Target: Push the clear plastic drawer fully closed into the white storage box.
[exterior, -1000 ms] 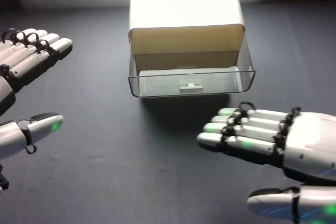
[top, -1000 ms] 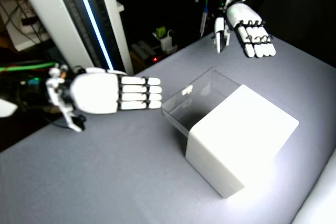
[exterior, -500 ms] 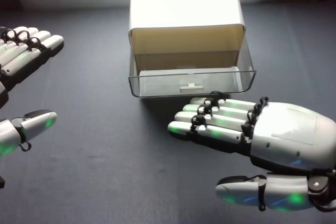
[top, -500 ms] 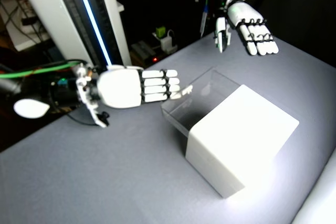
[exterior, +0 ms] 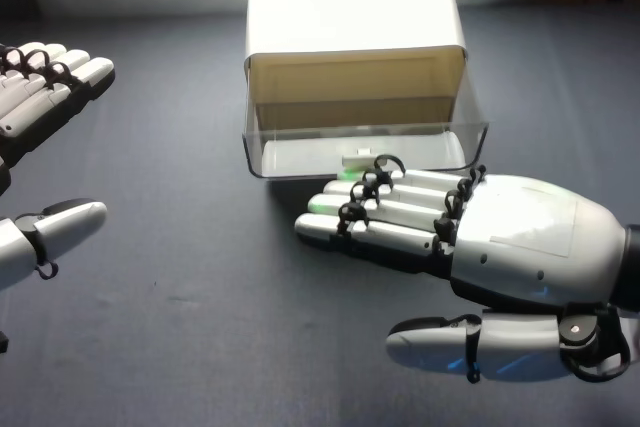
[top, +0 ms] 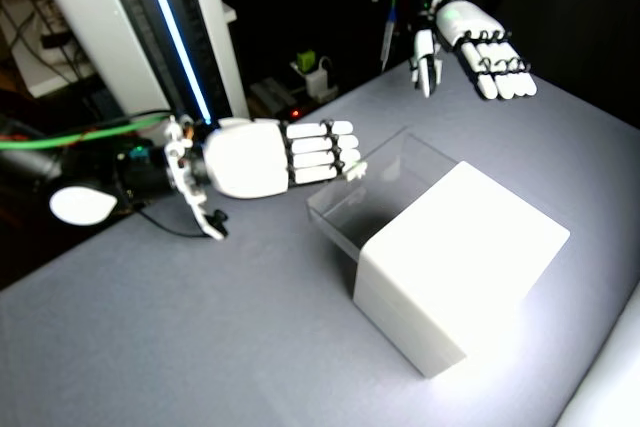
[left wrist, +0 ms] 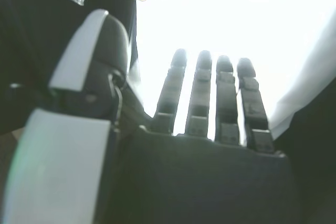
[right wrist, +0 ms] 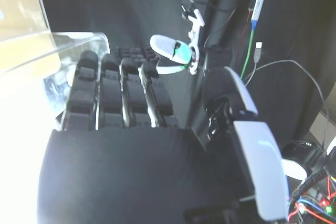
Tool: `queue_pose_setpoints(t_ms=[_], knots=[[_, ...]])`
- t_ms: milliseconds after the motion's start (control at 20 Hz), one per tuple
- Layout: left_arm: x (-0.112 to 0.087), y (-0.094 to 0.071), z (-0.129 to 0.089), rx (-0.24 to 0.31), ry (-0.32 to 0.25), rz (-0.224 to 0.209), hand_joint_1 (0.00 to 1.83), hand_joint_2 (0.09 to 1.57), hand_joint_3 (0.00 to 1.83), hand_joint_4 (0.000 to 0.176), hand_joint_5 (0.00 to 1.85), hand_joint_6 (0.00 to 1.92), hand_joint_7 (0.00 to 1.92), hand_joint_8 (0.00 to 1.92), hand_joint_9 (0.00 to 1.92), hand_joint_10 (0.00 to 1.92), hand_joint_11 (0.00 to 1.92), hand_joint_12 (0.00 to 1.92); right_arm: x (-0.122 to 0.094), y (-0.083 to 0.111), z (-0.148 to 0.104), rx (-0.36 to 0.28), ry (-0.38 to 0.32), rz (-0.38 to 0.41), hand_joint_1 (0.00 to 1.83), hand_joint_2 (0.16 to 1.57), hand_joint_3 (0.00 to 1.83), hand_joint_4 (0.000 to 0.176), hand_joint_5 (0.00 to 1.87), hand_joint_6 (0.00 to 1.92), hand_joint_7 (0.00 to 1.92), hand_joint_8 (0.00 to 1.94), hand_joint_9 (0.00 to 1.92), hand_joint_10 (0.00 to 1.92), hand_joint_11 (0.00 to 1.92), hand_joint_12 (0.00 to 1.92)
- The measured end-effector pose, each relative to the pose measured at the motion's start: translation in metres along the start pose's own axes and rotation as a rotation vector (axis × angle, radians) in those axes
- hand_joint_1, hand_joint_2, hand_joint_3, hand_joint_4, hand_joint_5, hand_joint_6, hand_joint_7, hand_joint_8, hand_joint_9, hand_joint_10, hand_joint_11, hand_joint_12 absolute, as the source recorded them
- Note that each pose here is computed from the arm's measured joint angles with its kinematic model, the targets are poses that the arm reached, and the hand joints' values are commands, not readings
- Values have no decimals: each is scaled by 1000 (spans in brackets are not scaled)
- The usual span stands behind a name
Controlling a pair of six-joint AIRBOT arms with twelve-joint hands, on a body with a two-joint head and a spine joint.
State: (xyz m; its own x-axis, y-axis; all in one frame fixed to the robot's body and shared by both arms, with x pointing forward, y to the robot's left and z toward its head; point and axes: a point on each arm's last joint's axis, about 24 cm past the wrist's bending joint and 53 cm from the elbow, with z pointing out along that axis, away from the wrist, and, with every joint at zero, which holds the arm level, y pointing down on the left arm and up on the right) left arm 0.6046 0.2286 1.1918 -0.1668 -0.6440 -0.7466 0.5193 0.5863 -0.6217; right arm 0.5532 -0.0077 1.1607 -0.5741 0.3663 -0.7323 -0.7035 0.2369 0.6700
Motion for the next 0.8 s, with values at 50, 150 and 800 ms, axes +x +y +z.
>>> queue_pose_setpoints(t_ms=[50, 150, 800], knots=[[0, 0, 0, 0, 0, 0, 252, 1383, 5, 6, 0, 0, 0, 0, 0, 0, 0, 0, 0, 0, 0, 0, 0, -5, 0, 1483, 6, 0, 0, 0, 0, 0, 0, 0, 0, 0], [0, 0, 0, -2, -1, 0, 244, 1408, 12, 0, 0, 0, 0, 0, 0, 0, 0, 0, 0, -1, 1, 2, 5, -18, 67, 1460, 0, 0, 0, 0, 0, 0, 0, 0, 0, 0], [0, 2, -2, -6, -1, 1, 400, 1402, 0, 19, 0, 0, 0, 0, 0, 0, 0, 0, -27, -15, 12, 48, -62, -105, 207, 1469, 1, 0, 0, 0, 0, 0, 0, 0, 0, 0]])
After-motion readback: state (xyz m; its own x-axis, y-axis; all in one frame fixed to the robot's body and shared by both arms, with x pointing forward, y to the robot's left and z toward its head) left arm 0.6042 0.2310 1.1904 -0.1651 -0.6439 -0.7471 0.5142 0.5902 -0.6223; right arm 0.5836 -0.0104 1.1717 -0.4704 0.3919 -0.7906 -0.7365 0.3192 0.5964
